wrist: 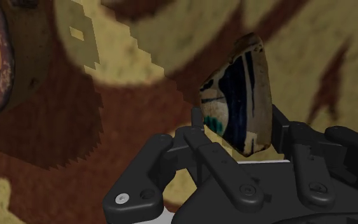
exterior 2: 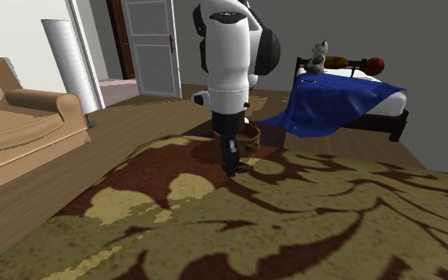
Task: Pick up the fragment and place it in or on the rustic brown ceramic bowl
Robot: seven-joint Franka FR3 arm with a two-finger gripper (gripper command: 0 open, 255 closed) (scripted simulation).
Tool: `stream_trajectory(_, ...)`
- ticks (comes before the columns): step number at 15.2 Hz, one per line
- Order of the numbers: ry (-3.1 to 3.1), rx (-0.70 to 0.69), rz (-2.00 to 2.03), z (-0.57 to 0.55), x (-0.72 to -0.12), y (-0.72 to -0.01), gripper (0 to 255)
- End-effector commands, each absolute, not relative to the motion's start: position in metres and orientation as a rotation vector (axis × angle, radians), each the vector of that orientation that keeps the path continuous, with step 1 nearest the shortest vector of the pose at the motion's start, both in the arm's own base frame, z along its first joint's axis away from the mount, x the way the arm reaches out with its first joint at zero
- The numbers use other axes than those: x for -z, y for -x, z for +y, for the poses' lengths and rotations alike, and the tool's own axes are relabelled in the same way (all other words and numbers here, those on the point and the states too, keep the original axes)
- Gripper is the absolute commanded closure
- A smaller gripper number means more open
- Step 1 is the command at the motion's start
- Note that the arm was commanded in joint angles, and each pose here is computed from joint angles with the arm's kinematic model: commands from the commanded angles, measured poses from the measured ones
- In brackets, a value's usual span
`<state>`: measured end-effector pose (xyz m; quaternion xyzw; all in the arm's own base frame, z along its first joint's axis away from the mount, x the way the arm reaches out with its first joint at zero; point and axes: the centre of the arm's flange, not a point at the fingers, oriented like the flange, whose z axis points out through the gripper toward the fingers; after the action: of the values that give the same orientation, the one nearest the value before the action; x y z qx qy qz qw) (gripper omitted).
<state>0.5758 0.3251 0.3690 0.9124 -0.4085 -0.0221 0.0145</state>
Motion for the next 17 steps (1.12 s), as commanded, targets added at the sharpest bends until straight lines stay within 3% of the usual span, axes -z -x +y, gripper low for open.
stream_trajectory(1,-2.840,0.069,-1.271,0.324,-0.379,-0.575,255)
stream_trajectory(11,-2.840,0.069,-1.271,0.324,-0.429,-0.575,255)
stream_trajectory(17,-2.840,0.069,-1.271,0.287,-0.430,-0.506,255)
